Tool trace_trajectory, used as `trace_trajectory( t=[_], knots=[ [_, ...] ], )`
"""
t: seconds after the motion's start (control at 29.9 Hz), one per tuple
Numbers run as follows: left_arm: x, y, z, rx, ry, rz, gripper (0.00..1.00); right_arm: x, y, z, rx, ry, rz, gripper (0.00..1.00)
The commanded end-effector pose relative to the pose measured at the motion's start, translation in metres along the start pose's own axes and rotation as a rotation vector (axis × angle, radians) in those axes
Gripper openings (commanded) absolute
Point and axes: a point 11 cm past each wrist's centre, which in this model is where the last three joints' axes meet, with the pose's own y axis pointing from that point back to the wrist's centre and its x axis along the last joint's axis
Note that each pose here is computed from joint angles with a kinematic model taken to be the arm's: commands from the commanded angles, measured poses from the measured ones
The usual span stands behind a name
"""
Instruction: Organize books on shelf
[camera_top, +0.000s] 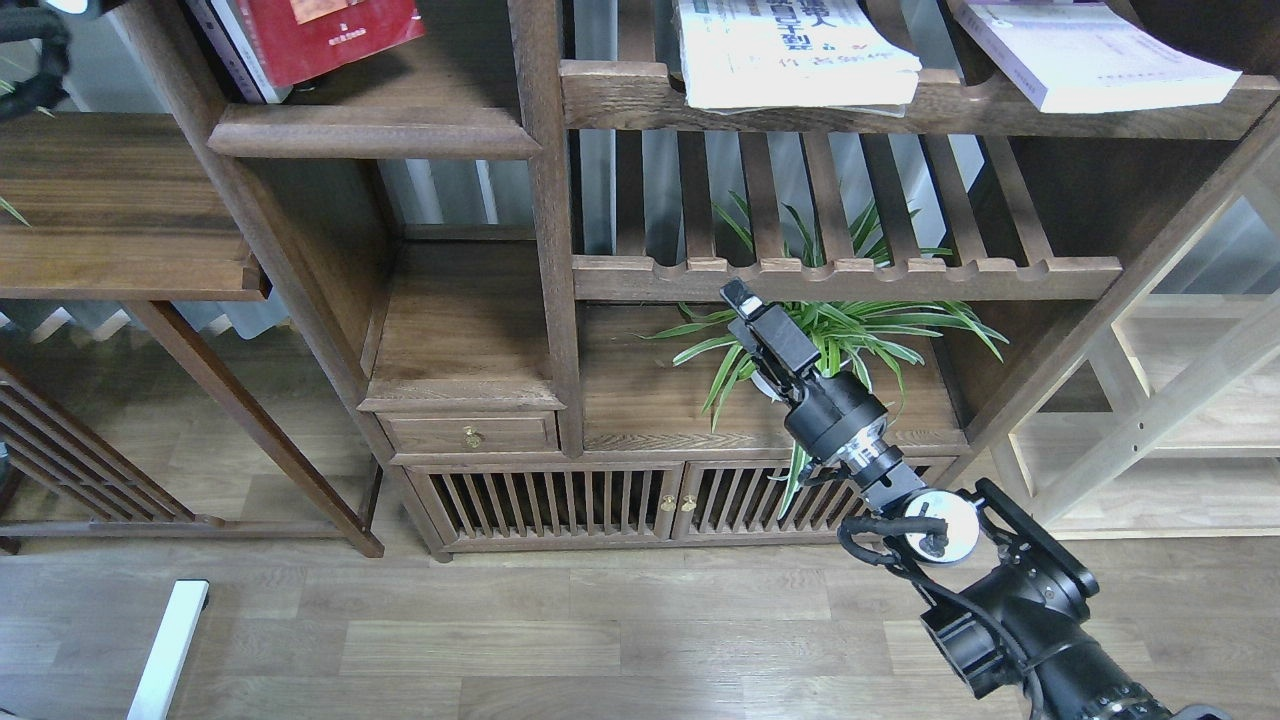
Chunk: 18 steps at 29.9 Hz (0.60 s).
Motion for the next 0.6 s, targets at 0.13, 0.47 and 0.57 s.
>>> trace_trajectory(
  t=[0.13, 0.47, 0.57],
  knots=[
    [-0.001, -0.017, -0.011, 0.008, 0.01, 0.075, 0.0, -0.001, -0.001, -0.001, 0.004, -0.001, -0.003, 0.98],
    [0.006, -0.038, -0.017, -0.035, 0.029, 0.192, 0.0, 0.001, 0.001, -0.004, 0.019, -0.006, 0.003, 0.99],
    [0.0, -0.046, -0.023, -0.02, 0.038, 0.203, 0.0, 0.003, 0.003, -0.004, 0.022, -0.009, 0.008, 0.99]
  ],
)
